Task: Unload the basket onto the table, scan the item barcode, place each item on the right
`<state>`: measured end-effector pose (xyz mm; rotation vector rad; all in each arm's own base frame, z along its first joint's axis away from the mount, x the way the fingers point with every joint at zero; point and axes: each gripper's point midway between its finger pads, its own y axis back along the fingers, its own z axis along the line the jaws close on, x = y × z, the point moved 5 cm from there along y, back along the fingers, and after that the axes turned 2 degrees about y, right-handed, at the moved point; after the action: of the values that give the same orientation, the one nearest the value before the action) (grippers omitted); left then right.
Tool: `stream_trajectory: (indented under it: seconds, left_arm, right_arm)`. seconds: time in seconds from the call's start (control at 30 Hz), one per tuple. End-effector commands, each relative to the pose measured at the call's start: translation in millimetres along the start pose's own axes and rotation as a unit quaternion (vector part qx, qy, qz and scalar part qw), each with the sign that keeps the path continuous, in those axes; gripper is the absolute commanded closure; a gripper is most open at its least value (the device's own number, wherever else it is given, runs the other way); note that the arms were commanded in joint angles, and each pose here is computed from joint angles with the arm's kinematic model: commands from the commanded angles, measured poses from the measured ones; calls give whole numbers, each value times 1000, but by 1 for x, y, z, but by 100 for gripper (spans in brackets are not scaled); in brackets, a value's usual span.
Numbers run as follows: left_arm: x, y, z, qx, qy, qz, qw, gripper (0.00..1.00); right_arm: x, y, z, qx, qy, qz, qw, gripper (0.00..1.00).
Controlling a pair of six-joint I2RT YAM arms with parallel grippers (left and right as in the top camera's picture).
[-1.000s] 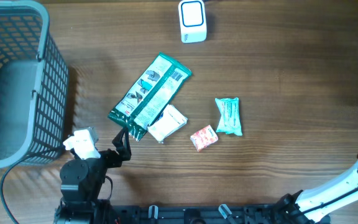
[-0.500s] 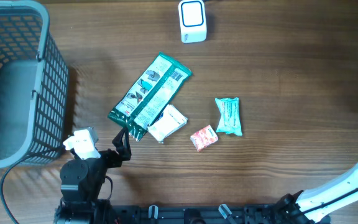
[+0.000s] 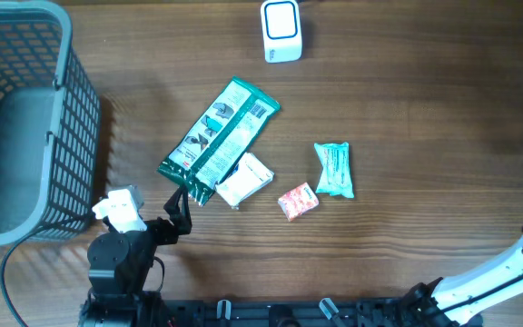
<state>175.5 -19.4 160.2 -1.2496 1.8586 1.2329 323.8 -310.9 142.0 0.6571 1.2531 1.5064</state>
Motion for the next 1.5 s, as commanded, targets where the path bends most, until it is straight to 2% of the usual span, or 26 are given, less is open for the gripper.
stream_trajectory:
  seconds: [0.0,0.1,0.23,0.3,0.37,0.43,0.6,0.7,0.8,0.9,1.0,1.17,1.3,1.43,1.47]
  left_arm:
    - [0,0,3,-8,5,-4,1000,0]
    - [0,0,3,-8,5,-4,1000,0]
    - [0,0,3,-8,5,-4,1000,0]
    - [0,0,3,-8,5,-4,1000,0]
    - [0,0,3,-8,5,-4,1000,0]
    - [0,0,3,-8,5,-4,1000,0]
    - [0,0,3,-8,5,-4,1000,0]
    - [0,0,3,-8,5,-4,1000,0]
    - [0,0,3,-8,5,-4,1000,0]
    - [0,0,3,-8,5,-4,1000,0]
    - [0,0,3,-8,5,-4,1000,0]
    - [0,0,3,-8,5,-4,1000,0]
    - [0,0,3,-8,5,-4,1000,0]
    - [0,0,3,-8,5,-4,1000,0]
    - [0,0,3,-8,5,-4,1000,0]
  right_arm:
    - [20,106,92,-188,47,-27,981,0]
    - [55,138,120,-181,92,-43,978,0]
    - [129,145,149,-88,176,-30,980,1]
    - [181,135,165,-23,252,-16,967,0]
    - [229,121,180,6,325,-1,946,0]
    - [284,99,187,28,408,33,912,0]
    - [380,42,170,110,512,81,848,0]
    - [406,16,161,171,538,62,823,13]
    - [423,-1,154,216,554,31,803,13]
    - [439,-18,146,243,572,38,783,13]
    - [436,-30,136,285,556,22,780,16]
    - [438,-44,128,308,552,29,774,28]
    - [440,-52,130,295,551,22,780,55]
    - [442,-60,129,283,548,22,787,95]
    - [442,-60,130,282,548,21,787,96]
